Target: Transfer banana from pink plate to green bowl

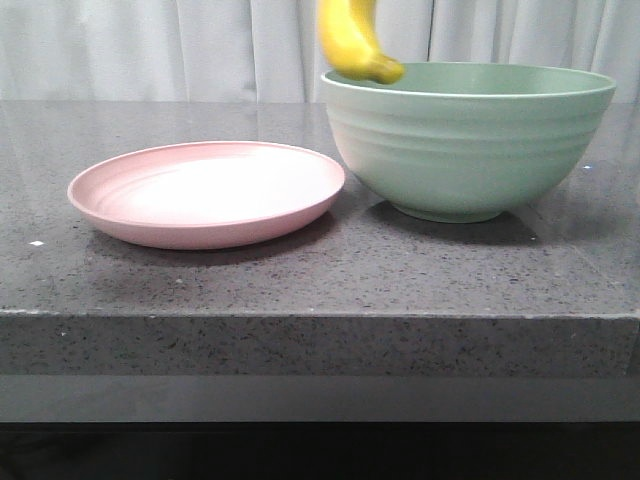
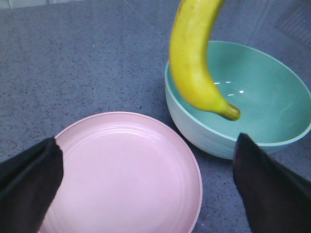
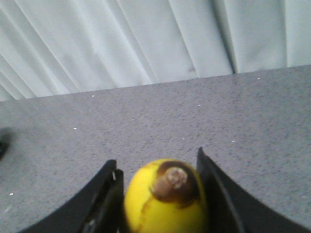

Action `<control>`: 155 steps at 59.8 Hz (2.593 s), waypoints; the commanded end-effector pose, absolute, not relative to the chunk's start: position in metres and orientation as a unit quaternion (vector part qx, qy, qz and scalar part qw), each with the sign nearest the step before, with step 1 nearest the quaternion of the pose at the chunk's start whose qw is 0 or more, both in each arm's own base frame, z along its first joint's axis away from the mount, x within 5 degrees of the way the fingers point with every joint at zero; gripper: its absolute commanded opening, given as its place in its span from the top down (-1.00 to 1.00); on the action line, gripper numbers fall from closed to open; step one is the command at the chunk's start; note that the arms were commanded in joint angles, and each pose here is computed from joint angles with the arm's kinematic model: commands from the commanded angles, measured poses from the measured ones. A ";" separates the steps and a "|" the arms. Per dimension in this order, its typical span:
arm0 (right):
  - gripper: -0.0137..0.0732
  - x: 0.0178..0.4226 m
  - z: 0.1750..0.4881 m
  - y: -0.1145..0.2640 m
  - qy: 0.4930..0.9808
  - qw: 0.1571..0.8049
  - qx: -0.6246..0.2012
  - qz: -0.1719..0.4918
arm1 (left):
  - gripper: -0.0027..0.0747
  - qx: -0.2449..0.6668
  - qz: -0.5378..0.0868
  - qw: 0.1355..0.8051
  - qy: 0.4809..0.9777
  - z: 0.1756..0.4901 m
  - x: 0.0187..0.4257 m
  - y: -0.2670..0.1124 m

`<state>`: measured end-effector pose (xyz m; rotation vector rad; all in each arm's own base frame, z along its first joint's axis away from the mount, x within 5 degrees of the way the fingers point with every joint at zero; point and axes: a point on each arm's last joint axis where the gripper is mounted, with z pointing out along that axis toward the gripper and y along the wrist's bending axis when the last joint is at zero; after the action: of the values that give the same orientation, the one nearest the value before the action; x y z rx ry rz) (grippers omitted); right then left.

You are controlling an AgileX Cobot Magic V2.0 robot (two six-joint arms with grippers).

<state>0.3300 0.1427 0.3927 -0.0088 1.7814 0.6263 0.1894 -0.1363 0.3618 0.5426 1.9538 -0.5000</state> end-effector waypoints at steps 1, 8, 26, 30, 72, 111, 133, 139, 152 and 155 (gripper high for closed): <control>0.68 0.324 0.428 0.127 0.715 0.651 -0.008 0.253 | -0.86 0.213 -0.226 0.553 0.773 0.384 0.187 -0.135; 0.68 0.326 0.424 0.120 0.730 0.642 -0.013 0.235 | -0.86 0.213 -0.226 0.553 0.773 0.384 0.187 -0.135; 0.67 0.332 0.398 0.116 0.799 0.571 -0.054 0.183 | -0.86 0.213 -0.226 0.553 0.773 0.384 0.187 -0.135; 0.67 0.336 0.390 0.117 0.809 0.557 -0.056 0.181 | -0.86 0.213 -0.226 0.553 0.773 0.384 0.187 -0.135; 0.14 0.349 0.371 0.121 0.825 0.535 -0.056 0.176 | -0.86 0.213 -0.226 0.553 0.773 0.384 0.187 -0.135; -0.45 0.349 0.372 0.121 0.823 0.538 -0.056 0.176 | -0.86 0.213 -0.226 0.553 0.773 0.384 0.187 -0.135; -0.34 0.349 0.372 0.121 0.822 0.539 -0.056 0.176 | -0.85 0.213 -0.226 0.553 0.773 0.384 0.187 -0.135; -0.02 0.348 0.373 0.121 0.821 0.540 -0.055 0.176 | -0.81 0.213 -0.226 0.553 0.773 0.384 0.187 -0.135; 0.58 0.347 0.376 0.120 0.818 0.544 -0.056 0.177 | 0.03 0.213 -0.226 0.553 0.773 0.384 0.187 -0.135; 0.65 0.346 0.376 0.120 0.818 0.544 -0.056 0.177 | 0.29 0.213 -0.226 0.553 0.773 0.384 0.187 -0.135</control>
<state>0.3527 0.1257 0.3366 -0.1469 2.1118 0.4103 0.1894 -0.1363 0.3618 0.5426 1.9538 -0.5000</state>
